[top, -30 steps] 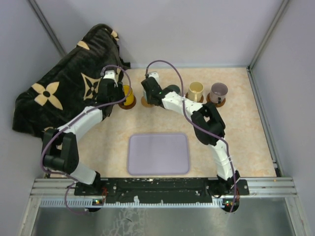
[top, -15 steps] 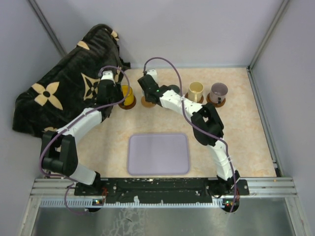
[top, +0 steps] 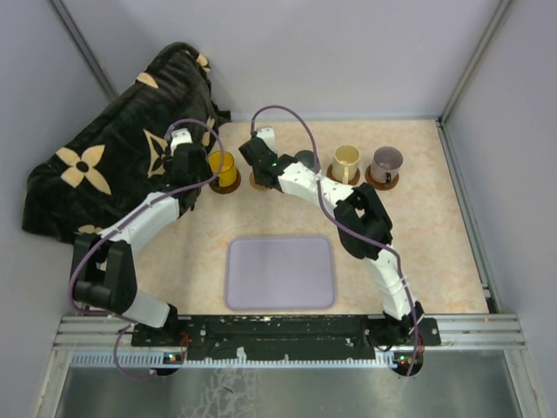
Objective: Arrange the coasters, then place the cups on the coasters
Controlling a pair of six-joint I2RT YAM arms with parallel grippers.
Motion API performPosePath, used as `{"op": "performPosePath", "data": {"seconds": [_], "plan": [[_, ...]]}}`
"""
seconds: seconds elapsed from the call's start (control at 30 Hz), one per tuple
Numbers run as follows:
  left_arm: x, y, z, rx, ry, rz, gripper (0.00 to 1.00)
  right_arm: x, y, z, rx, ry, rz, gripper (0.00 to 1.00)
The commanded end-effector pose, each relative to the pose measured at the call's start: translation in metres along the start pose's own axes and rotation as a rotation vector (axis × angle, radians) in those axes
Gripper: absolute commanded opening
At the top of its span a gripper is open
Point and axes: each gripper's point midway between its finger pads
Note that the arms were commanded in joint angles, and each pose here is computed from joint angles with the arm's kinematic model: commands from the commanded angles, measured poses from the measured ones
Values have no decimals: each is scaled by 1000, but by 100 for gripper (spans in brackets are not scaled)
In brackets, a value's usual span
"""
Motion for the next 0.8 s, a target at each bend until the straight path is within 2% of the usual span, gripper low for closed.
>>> {"op": "performPosePath", "data": {"seconds": [0.0, 0.77], "plan": [[-10, 6, 13, -46, 37, -43, 73, -48, 9, 7, 4, -75, -138, 0], [7, -1, 13, -41, 6, -9, 74, -54, 3, 8, 16, -99, -163, 0]]}}
Point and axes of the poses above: each gripper's point midway between its finger pads, its own y axis back along the fingers, its own z axis along the line the jaws close on, x = y × z, and after that the axes turned 7 degrees about y, right-handed
